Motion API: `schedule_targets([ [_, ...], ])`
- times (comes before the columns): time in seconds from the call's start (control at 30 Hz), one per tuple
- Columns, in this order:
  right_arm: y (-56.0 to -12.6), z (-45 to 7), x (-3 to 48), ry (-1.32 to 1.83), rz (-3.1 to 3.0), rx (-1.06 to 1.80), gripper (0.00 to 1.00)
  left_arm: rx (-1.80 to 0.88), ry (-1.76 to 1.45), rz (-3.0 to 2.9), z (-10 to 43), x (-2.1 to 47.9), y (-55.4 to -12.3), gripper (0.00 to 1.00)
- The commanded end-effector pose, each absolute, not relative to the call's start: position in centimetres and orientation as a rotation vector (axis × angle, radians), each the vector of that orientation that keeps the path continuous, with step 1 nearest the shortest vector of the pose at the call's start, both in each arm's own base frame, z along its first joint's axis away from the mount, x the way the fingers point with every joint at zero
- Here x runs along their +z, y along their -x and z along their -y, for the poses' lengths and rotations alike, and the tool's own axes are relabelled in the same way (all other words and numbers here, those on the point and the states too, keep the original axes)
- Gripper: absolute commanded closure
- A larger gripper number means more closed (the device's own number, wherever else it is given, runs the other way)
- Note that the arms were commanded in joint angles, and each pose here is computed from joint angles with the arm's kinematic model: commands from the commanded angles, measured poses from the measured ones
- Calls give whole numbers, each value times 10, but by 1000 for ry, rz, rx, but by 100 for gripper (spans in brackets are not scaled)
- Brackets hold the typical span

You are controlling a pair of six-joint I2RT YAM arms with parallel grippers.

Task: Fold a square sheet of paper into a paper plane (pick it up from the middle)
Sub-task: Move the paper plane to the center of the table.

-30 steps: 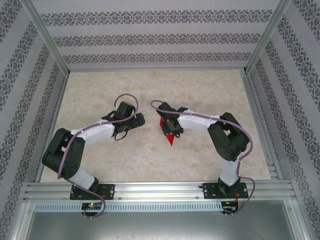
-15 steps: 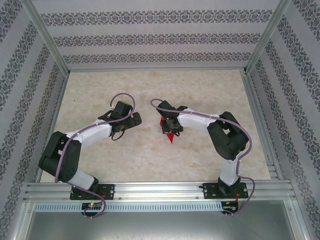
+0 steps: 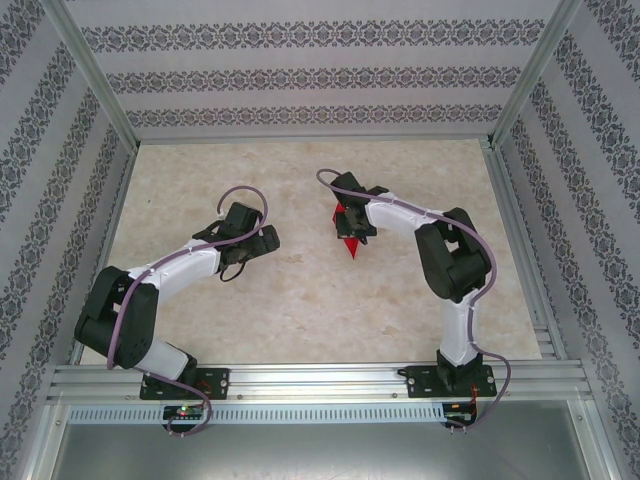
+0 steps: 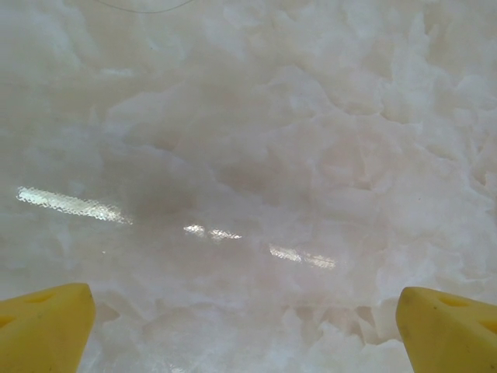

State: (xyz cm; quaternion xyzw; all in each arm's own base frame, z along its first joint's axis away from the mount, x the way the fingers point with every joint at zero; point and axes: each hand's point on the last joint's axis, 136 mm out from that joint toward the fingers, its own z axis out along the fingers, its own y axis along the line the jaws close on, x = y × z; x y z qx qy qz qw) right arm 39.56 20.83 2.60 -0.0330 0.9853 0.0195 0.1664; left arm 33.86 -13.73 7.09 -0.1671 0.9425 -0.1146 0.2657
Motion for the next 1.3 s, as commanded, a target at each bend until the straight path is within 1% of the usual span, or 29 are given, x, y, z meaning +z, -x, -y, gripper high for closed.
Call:
schedule_targets([
  [0.0, -400, -207, 21, 120, -2821, 20, 87, -283, 433, -2546, 131, 75, -337, 0],
  [0.2, -396, -210, 8, 110, -2846, 33, 81, -278, 431, -2549, 130, 74, -336, 0],
  [0.33, -393, -210, 0, 102, -2865, 36, 81, -279, 424, -2546, 130, 77, -337, 0],
  [0.43, -395, -215, 16, 95, -2847, 51, 81, -275, 418, -2536, 129, 82, -338, 0],
  [0.5, -400, -221, 48, 84, -2794, 85, 77, -263, 417, -2524, 128, 91, -339, 0],
  [0.57, -405, -225, 82, 55, -2729, 128, 70, -238, 418, -2503, 124, 102, -342, 0],
  [0.77, -410, -205, 174, -67, -2513, 179, 32, -100, 443, -2405, 92, 142, -351, 0],
  [0.87, -411, -173, 212, -120, -2373, 126, 17, -29, 460, -2339, 67, 160, -354, 0],
  [0.93, -411, -141, 233, -172, -2257, 24, 3, 7, 479, -2284, 48, 170, -355, 0],
  [1.1, -396, -45, 246, -322, -2049, -215, 2, 125, 482, -2118, 4, 193, -353, 0],
  [1.17, -388, -11, 240, -379, -1998, -286, 2, 201, 488, -2068, -12, 194, -351, 0],
  [1.27, -375, 35, 215, -479, -1964, -335, 2, 327, 504, -2002, -38, 186, -347, 0],
])
